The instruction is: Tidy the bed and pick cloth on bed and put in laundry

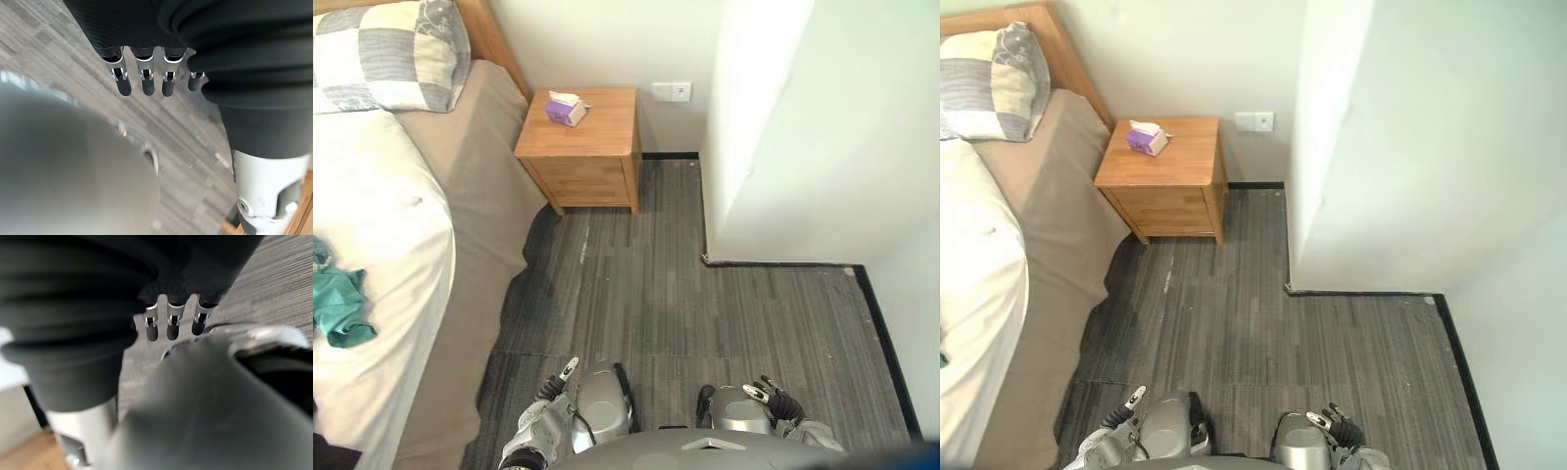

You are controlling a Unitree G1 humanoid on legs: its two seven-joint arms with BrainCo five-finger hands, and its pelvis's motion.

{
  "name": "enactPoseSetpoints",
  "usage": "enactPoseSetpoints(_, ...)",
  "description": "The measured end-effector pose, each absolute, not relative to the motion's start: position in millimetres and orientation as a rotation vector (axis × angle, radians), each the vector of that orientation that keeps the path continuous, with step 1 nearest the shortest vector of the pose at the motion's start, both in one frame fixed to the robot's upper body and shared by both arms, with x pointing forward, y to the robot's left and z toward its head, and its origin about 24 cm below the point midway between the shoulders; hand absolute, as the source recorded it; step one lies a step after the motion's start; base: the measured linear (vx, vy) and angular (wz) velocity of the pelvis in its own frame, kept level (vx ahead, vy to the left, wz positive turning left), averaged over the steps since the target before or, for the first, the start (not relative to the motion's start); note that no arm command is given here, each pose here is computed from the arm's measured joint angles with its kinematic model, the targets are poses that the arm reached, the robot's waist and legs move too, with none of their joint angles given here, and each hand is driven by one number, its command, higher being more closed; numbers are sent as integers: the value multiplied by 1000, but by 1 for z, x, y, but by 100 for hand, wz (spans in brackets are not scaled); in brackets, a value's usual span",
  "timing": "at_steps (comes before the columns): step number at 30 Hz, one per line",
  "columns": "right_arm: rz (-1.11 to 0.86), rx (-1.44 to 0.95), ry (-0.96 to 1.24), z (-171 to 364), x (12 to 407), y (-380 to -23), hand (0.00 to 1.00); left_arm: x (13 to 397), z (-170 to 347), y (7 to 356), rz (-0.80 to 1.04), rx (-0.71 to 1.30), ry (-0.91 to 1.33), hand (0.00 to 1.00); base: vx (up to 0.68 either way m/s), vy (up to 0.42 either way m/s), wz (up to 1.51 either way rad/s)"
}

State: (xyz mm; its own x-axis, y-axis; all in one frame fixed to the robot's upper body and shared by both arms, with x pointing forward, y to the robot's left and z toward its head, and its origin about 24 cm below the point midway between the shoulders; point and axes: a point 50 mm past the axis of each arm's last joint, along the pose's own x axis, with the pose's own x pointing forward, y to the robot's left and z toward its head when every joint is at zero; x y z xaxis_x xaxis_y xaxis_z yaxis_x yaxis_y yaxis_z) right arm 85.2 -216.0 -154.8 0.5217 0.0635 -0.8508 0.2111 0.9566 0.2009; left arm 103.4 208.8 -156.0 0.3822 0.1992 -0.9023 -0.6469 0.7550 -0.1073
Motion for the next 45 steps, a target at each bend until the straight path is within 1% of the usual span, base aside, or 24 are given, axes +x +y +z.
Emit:
enactPoseSetpoints(2,-60,276,1059,-158,82,-212,0,92,-158,215,593,-480,1074,0,550,223,31)
enactPoseSetpoints(4,-26,269,1088,-161,80,-204,0,92,-156,224,601,-459,1069,0,540,187,49)
enactPoseSetpoints(7,-23,249,1084,-159,83,-209,0,85,-159,223,592,-458,1116,0,505,213,46)
enactPoseSetpoints(10,-53,252,999,-154,97,-213,0,75,-161,227,567,-394,1191,0,502,212,64)
enactPoseSetpoints(11,-63,273,963,-153,101,-209,0,74,-160,231,543,-342,1207,0,388,108,76)
enactPoseSetpoints(15,-34,288,884,-148,111,-198,0,70,-161,233,487,-253,1247,0,494,30,133)
enactPoseSetpoints(18,-42,303,852,-146,110,-200,0,74,-161,226,436,-230,1236,0,476,-120,159)
enactPoseSetpoints(20,-51,302,833,-143,114,-201,0,84,-160,223,385,-201,1207,0,487,-226,172)
enactPoseSetpoints(22,-59,315,832,-144,113,-200,0,87,-158,224,360,-178,1194,0,528,-359,156)
enactPoseSetpoints(23,-59,332,851,-147,106,-193,0,88,-157,232,347,-136,1190,0,470,-367,141)
enactPoseSetpoints(24,-64,318,842,-145,111,-202,0,93,-157,224,330,-151,1183,0,399,-348,122)
enactPoseSetpoints(26,-73,286,811,-139,118,-215,0,89,-160,215,296,-160,1189,0,277,-240,60)
enactPoseSetpoints(29,-36,304,758,-134,136,-204,0,91,-160,212,277,-161,1190,0,214,-277,59)
enactPoseSetpoints(32,-52,330,772,-139,132,-195,0,92,-159,210,257,-160,1195,0,44,-131,77)
enactPoseSetpoints(34,-139,348,768,-140,129,-203,0,91,-160,207,169,-70,1219,0,20,-47,155)
enactPoseSetpoints(35,-207,358,781,-143,119,-208,0,92,-160,204,109,-16,1224,0,7,-20,111)
enactPoseSetpoints(37,-254,354,788,-144,115,-213,0,90,-161,201,84,-17,1231,0,-5,-11,83)
enactPoseSetpoints(40,-278,357,795,-146,112,-211,0,78,-165,202,100,-37,1271,0,-22,-37,38)
enactPoseSetpoints(43,-263,328,820,-148,106,-210,0,73,-165,205,139,-110,1251,0,-37,-42,29)
enactPoseSetpoints(44,-233,316,842,-151,96,-202,0,67,-166,206,174,-140,1267,0,-18,-34,13)
enactPoseSetpoints(45,-232,316,842,-151,96,-202,0,67,-166,206,174,-140,1267,0,0,0,0)
